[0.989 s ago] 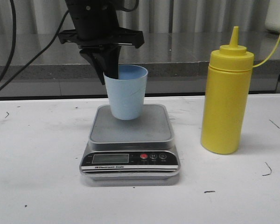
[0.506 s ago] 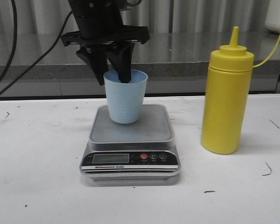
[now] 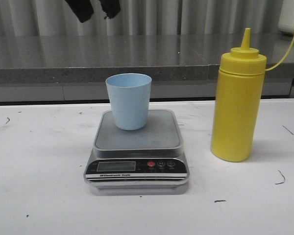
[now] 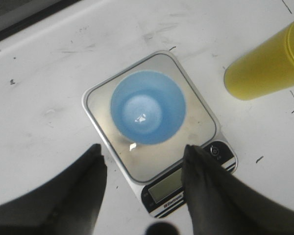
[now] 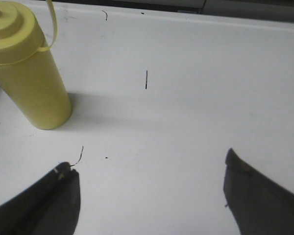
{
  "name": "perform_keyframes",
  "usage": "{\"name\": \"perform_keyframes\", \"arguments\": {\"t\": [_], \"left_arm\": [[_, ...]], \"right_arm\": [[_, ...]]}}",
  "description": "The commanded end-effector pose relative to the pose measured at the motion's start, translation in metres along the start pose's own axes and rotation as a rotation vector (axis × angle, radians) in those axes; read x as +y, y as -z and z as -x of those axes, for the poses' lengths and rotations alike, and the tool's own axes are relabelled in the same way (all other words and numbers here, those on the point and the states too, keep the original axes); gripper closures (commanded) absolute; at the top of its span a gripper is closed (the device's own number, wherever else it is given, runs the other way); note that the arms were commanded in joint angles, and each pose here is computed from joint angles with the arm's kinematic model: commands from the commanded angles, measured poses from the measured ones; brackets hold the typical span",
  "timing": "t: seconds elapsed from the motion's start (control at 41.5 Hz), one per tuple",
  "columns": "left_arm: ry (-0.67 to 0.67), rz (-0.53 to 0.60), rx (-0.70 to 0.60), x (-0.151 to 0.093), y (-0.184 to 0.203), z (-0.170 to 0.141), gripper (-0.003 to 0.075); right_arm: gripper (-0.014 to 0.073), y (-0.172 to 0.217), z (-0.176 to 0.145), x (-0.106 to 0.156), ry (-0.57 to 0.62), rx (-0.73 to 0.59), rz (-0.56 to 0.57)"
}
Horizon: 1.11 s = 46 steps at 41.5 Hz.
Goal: Pour seasoning into cup on scale with both arms
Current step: 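Release the cup and raise the left gripper away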
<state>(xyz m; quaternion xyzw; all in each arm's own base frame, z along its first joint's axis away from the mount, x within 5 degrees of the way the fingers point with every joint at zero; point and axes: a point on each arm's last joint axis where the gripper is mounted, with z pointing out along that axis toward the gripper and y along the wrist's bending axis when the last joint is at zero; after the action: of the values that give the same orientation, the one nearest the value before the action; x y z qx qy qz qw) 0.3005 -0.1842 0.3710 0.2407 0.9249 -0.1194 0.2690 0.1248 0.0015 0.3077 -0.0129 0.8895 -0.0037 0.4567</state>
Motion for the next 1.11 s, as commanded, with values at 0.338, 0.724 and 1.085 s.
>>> {"name": "perform_keyframes", "arguments": {"t": [0.338, 0.724, 1.085], "left_arm": [[-0.007, 0.037, -0.273, 0.000, 0.084, -0.083, 0.0365], [0.020, 0.055, -0.403, 0.005, 0.119, -0.161, 0.0365], [0.011, 0.065, -0.508, 0.007, 0.141, -0.210, 0.0365]], "right_arm": [[-0.0020, 0.004, 0.012, -0.002, 0.018, -0.083, -0.013], [-0.0020, 0.004, 0.012, -0.002, 0.018, -0.083, -0.013], [-0.0020, 0.004, 0.012, -0.002, 0.018, -0.083, -0.013]]}}
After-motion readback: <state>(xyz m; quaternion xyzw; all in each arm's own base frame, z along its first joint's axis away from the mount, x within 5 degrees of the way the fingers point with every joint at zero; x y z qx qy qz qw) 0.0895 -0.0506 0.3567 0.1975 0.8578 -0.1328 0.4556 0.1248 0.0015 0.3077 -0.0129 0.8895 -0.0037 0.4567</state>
